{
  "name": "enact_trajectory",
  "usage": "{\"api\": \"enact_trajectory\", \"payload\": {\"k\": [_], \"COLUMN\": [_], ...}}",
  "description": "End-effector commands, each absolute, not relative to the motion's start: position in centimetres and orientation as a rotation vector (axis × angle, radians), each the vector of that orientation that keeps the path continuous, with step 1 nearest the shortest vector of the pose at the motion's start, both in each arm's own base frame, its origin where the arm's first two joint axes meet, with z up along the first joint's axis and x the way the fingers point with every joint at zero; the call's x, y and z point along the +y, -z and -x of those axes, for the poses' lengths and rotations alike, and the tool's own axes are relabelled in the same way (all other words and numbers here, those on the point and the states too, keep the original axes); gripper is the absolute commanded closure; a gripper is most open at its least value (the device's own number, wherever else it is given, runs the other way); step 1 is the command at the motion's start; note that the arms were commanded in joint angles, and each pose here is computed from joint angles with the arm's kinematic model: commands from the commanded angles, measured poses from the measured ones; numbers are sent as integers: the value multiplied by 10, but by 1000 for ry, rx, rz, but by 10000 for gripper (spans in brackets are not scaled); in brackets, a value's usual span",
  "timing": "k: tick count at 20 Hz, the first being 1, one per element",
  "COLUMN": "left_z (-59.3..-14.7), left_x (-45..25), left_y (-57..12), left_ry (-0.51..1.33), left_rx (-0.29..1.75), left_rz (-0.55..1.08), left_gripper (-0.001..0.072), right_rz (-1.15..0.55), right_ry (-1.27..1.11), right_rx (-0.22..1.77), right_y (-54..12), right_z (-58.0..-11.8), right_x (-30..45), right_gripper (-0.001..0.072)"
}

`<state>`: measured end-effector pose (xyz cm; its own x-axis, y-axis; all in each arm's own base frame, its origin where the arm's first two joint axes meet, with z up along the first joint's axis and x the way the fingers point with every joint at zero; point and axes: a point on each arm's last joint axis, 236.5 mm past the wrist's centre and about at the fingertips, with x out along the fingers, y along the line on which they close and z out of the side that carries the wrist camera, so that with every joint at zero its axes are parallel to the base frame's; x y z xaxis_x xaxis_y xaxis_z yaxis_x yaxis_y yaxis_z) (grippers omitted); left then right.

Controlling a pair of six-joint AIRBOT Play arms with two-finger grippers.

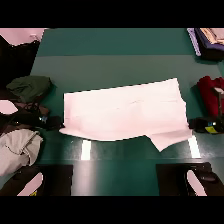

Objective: Fold the shirts.

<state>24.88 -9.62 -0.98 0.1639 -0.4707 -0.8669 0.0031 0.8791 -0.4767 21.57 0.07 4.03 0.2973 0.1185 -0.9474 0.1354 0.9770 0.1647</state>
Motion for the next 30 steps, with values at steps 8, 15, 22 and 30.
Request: {"api": "enact_trajectory", "payload": {"k": [8,15,22,30], "left_z": [-377,-408,-418,-409], "left_x": [-65,-49,-44,-51], "left_y": [-72,-46,-30,-25], "left_ry": [210,129,102,106], "left_rx": [832,812,821,874], "left_rz": [420,458,467,514], "left_gripper": [679,678,677,117], "right_rz": [-255,-215,-186,-299], "right_ry": [16,-15,-75,-129], "right_rx": [1076,1037,1068,1100], "right_y": [-78,-63,-29,-42], "right_z": [-366,-445,-495,-502], "right_x": [-21,-20,10,3], "right_gripper": [700,699,696,108]}}
